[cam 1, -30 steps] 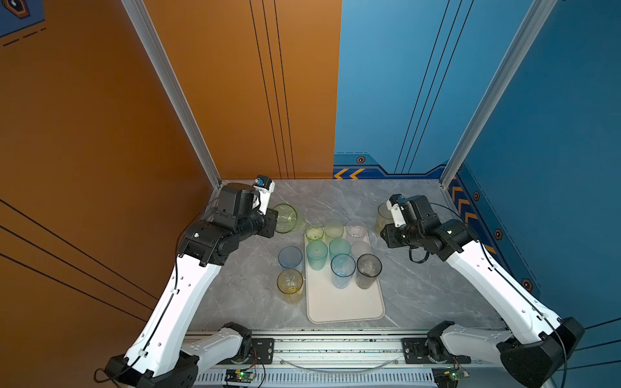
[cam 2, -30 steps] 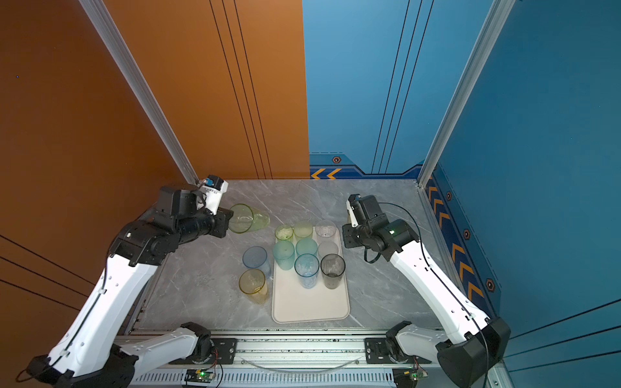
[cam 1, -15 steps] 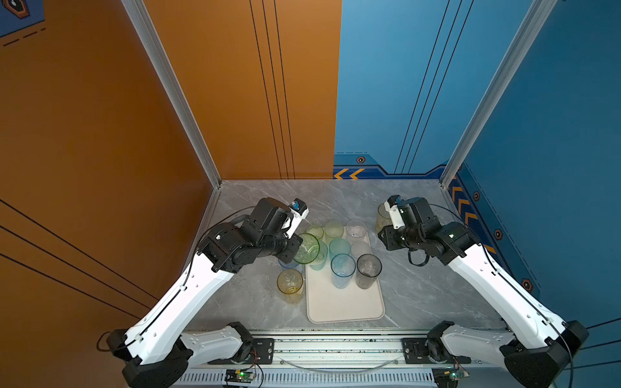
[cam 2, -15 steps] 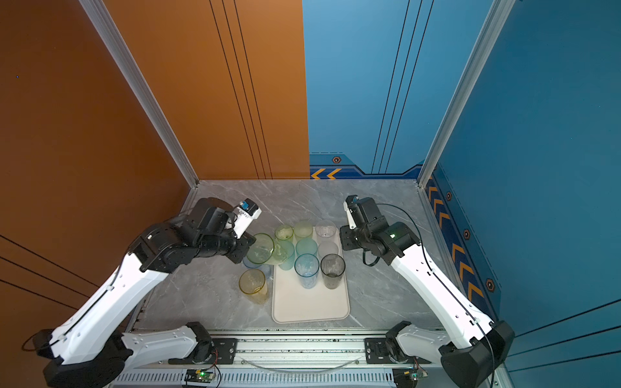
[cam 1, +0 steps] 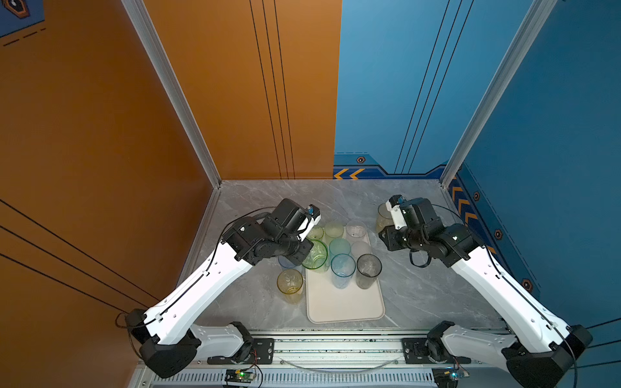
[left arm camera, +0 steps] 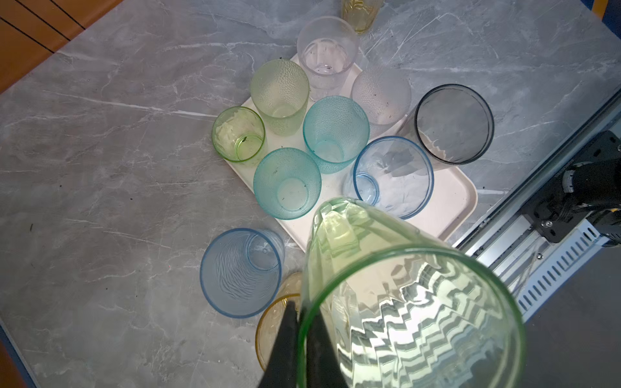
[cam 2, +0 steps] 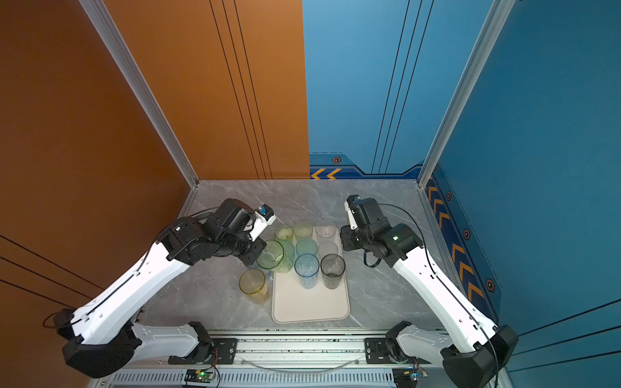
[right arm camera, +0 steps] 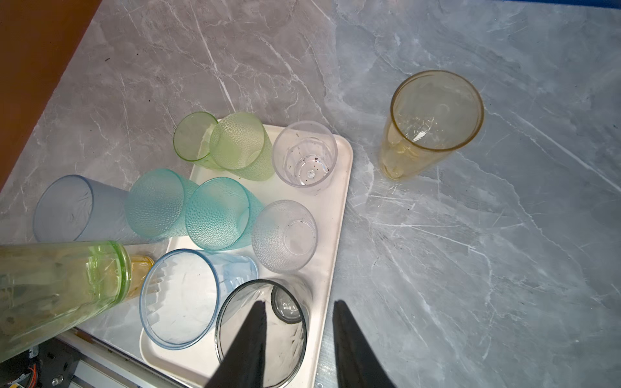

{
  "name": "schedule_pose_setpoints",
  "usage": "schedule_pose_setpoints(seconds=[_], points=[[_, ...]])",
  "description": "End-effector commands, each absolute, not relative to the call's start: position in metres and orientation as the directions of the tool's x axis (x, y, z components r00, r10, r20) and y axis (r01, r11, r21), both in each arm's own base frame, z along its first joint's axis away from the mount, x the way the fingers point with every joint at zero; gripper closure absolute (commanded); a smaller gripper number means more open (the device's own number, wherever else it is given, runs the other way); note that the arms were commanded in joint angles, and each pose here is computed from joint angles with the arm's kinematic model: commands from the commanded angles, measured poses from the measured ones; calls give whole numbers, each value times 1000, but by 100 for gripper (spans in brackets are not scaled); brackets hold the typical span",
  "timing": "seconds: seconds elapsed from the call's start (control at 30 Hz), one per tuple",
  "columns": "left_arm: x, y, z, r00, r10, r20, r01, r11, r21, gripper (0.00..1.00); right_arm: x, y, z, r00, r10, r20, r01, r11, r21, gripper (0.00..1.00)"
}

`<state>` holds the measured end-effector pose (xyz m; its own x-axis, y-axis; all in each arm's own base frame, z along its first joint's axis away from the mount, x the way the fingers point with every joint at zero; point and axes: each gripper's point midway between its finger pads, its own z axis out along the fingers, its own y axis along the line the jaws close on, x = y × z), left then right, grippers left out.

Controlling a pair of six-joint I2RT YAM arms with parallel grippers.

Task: Place the glasses into the tray
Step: 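Lift the green cup with the left gripper and carry it over the tray, then lower the green cup onto the tray among the teal cups, open left gripper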

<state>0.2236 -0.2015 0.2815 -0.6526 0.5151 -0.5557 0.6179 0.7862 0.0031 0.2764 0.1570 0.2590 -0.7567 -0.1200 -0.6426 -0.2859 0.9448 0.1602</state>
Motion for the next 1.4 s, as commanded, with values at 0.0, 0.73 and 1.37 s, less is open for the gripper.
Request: schedule_pose_setpoints(seconds=[0.0, 0.73, 1.37], points=[[215, -202, 271, -681, 523, -513, 618, 786, -20, 98, 274, 157, 264, -752, -109, -650, -283, 944, 169, 67], [218, -218, 204, -757, 561, -334, 616, 784, -80, 99, 277, 155, 261, -760, -112, -640, -278, 946, 165, 67], [243, -217, 169, -773, 569, -280, 605, 794, -58, 99, 286, 154, 246, -788, -120, -604, -260, 954, 148, 67]])
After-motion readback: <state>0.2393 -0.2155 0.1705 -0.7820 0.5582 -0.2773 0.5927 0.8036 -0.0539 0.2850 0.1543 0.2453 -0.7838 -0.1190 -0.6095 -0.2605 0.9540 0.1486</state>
